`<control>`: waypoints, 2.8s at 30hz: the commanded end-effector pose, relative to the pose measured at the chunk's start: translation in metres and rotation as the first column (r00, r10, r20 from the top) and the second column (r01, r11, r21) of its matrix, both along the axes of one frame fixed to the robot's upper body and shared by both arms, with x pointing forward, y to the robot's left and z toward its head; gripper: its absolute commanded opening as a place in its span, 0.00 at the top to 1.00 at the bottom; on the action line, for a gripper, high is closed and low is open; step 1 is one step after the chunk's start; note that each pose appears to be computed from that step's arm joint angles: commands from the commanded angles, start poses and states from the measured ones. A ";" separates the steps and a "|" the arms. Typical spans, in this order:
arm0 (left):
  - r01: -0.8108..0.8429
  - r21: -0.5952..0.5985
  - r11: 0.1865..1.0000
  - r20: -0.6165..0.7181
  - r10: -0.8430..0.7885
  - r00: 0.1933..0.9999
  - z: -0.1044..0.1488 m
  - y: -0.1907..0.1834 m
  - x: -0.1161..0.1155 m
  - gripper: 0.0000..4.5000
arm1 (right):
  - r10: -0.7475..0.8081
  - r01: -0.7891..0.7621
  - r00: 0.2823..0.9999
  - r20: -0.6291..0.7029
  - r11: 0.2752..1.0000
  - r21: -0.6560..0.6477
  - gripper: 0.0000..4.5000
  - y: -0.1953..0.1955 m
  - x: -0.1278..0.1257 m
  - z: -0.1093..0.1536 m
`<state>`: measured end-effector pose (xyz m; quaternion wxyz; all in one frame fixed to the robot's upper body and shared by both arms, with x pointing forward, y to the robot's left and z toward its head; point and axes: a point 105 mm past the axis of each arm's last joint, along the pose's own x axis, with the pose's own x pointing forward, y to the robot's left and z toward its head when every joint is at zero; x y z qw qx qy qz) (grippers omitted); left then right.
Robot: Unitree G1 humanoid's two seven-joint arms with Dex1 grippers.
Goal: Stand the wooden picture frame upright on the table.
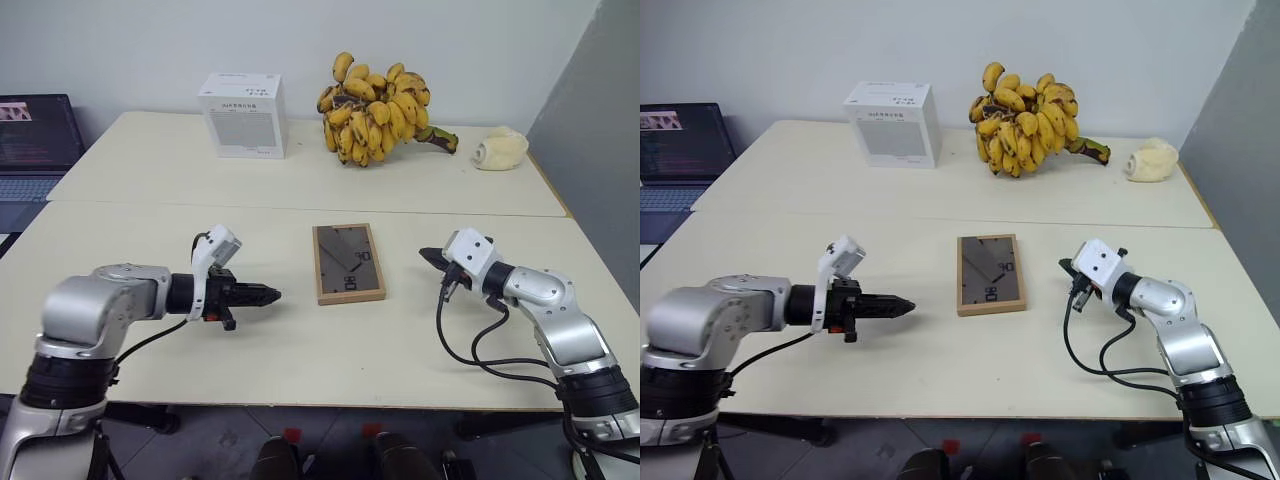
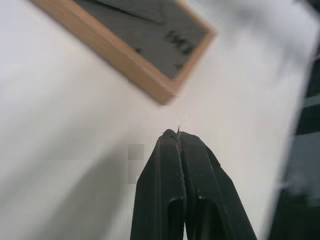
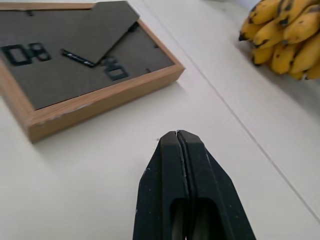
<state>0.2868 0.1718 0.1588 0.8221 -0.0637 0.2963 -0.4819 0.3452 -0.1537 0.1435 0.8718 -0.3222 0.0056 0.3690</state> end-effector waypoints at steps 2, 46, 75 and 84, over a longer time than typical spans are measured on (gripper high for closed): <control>-0.093 -0.129 0.987 -0.063 0.085 0.994 0.008 -0.005 0.015 0.77 | 0.031 -0.031 0.999 0.015 0.999 0.007 1.00 0.004 0.000 0.001; -0.375 -0.238 0.896 -0.430 0.249 0.868 -0.043 -0.053 0.079 0.27 | 0.096 -0.098 0.994 0.049 0.994 0.043 1.00 0.086 0.012 -0.056; -0.300 -0.358 0.884 -0.421 0.135 0.897 -0.019 -0.057 0.071 0.71 | 0.043 -0.047 0.998 0.044 0.995 0.083 1.00 0.088 0.018 -0.061; -0.207 -0.387 0.898 -0.243 0.117 0.963 0.002 -0.057 0.067 0.71 | 0.008 -0.012 0.997 0.073 0.998 0.056 1.00 0.067 0.021 -0.051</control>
